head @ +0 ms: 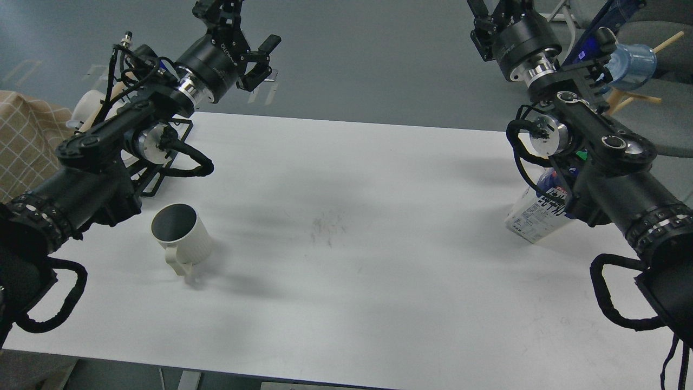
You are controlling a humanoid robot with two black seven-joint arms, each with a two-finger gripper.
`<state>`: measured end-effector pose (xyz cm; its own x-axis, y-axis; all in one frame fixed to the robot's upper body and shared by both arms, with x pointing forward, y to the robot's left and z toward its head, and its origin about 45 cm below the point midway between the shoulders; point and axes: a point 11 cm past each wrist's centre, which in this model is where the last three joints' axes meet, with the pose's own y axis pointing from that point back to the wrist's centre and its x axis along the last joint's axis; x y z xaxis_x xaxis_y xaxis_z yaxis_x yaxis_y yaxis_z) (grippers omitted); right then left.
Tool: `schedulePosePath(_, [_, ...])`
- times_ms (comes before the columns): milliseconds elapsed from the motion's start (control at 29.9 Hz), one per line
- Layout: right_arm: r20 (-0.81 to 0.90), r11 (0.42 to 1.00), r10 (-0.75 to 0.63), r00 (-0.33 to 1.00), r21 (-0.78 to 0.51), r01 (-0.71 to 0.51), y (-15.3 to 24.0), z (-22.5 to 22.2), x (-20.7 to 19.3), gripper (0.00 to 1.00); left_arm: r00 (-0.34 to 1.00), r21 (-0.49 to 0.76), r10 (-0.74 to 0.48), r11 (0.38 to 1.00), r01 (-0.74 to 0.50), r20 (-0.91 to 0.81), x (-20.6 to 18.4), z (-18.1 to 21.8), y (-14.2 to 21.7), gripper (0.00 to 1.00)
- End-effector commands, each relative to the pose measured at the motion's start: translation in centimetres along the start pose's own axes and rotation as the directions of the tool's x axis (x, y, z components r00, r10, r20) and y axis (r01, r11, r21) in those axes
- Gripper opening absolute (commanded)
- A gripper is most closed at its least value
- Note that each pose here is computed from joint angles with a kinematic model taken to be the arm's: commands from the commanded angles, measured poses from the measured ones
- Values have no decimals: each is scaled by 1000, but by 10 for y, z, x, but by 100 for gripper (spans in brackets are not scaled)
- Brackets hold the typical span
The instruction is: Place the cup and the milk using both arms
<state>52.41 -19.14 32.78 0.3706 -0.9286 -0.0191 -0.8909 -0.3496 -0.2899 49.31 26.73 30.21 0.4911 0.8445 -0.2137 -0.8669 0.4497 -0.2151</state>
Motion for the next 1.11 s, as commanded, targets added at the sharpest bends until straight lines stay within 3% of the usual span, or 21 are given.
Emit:
schedulePosePath(0, [12,1000,8,1000,-2,-8,1,3,-1,95,999,-3,18,1000,-18,-43,5,-9,9,99])
schedulePosePath(268, [34,1000,8,999,-5,-8,3,8,-5,98,998,30,-14,999,15,-57,-7,-24,8,99])
schedulePosePath(1072, [39,1000,-9,999,2,9,1,6,-10,99,996,4,-57,998,57,-66,-14,-12,0,99])
